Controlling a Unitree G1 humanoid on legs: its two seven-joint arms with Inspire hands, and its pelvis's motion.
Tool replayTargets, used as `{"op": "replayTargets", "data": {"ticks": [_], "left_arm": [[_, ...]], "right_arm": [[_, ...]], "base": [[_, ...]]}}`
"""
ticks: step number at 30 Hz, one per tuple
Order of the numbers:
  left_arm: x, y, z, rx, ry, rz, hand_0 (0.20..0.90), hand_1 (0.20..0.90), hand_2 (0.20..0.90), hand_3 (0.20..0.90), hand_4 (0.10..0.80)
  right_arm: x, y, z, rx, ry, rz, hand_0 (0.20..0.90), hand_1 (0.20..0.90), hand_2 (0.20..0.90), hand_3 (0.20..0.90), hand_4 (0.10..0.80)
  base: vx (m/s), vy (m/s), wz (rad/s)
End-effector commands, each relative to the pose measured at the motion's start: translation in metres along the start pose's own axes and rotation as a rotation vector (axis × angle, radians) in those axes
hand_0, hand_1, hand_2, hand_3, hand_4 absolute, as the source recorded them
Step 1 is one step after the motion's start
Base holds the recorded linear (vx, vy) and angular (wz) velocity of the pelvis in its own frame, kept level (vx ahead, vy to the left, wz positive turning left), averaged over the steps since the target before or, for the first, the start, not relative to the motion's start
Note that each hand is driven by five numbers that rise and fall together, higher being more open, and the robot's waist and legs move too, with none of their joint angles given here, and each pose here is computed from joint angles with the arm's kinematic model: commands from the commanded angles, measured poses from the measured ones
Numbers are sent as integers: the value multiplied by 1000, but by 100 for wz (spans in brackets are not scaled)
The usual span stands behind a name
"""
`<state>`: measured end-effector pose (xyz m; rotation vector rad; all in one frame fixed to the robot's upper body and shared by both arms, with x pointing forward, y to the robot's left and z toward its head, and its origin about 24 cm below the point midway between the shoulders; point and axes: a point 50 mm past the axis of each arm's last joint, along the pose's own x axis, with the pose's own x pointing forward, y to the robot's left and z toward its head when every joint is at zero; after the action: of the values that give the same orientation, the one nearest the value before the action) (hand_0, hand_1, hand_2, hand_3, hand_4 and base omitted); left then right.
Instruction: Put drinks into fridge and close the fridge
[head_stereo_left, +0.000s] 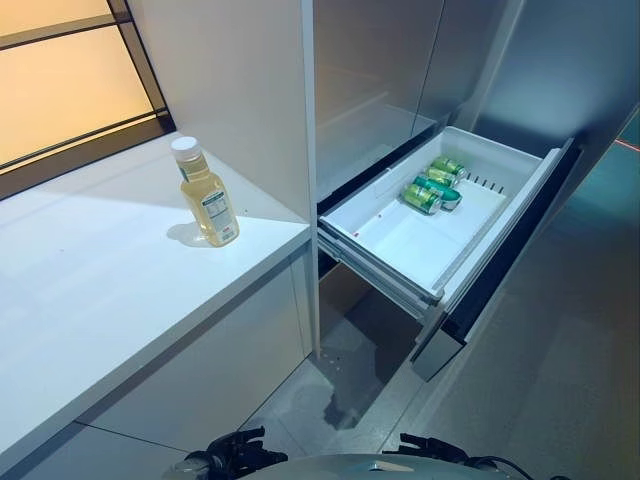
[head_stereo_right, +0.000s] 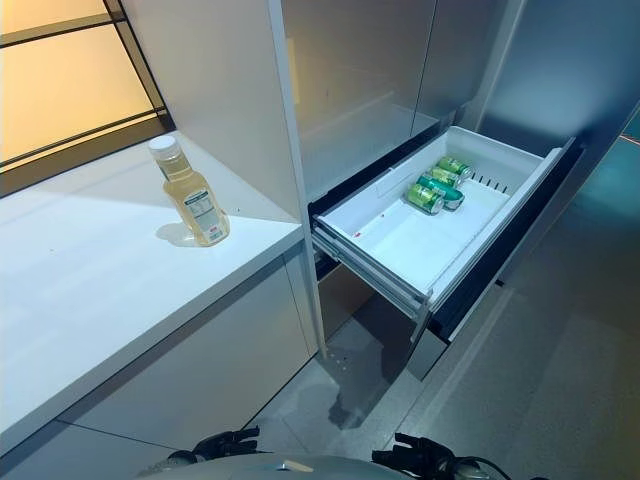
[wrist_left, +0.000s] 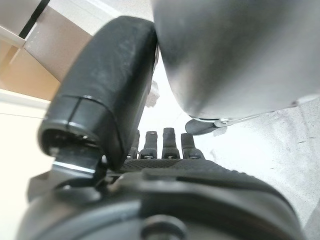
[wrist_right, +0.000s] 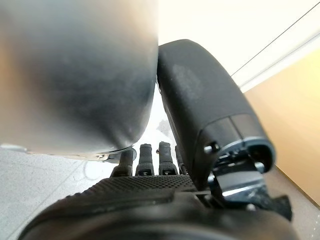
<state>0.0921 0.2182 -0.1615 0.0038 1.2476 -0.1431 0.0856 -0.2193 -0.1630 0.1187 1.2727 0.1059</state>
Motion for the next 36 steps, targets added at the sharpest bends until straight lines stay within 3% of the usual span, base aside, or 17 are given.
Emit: {"op": "replayTargets", "data": {"ticks": [1,8,12,17,21,23,24,25,26,28,31,33,36], "left_arm": [[1,3,17,29,-55,-2,900,900,900,900,800],[-1,7,27,2,-131,5,900,900,900,900,800],[-3,2,48,188,-167,-124,900,900,900,900,800],[-20,-5,98,416,-226,-380,900,900,900,900,800],[-62,-11,158,506,-351,-680,900,900,900,900,800],[-98,-30,198,526,-455,-885,900,900,900,900,800],[-103,-32,202,525,-472,-917,900,900,900,900,800],[-129,-50,220,509,-557,-1061,900,900,900,900,800],[-137,-55,224,511,-607,-1115,900,900,900,900,800],[-175,-79,243,493,-803,-1265,900,900,900,900,800],[-221,-85,267,493,-1186,-1254,900,900,900,900,800],[-242,-80,278,438,-1354,-1218,900,900,900,900,800],[-287,-59,297,331,-1706,-1021,900,900,900,900,800]], "right_arm": [[-2,-7,11,-21,-13,14,900,900,900,900,800],[-2,-7,12,-28,-6,12,900,900,900,900,800],[-3,-11,16,-55,-10,11,900,900,900,900,800],[-8,-21,30,-96,-22,-5,900,900,900,900,800],[-11,-27,34,-118,-31,-15,900,900,900,900,800],[-11,-27,30,-115,-33,-17,900,900,900,900,800],[-11,-27,30,-114,-33,-17,900,900,900,900,800],[-10,-27,26,-108,-32,-21,900,900,900,900,800],[-10,-27,24,-104,-30,-23,900,900,900,900,800],[-10,-27,16,-90,-20,-31,900,900,900,900,800],[-9,-23,5,-74,-3,-35,900,900,900,900,800],[-9,-22,0,-68,6,-35,900,900,900,900,800],[-9,-18,-13,-70,33,-33,900,900,900,900,800]], "base": [[0,0,0],[0,0,0],[0,0,0],[-18,44,-1],[-8,38,-1],[0,0,0],[0,0,0],[0,0,0],[0,0,0],[21,-7,1],[52,-16,1],[49,-13,-1],[67,-15,-3]]}}
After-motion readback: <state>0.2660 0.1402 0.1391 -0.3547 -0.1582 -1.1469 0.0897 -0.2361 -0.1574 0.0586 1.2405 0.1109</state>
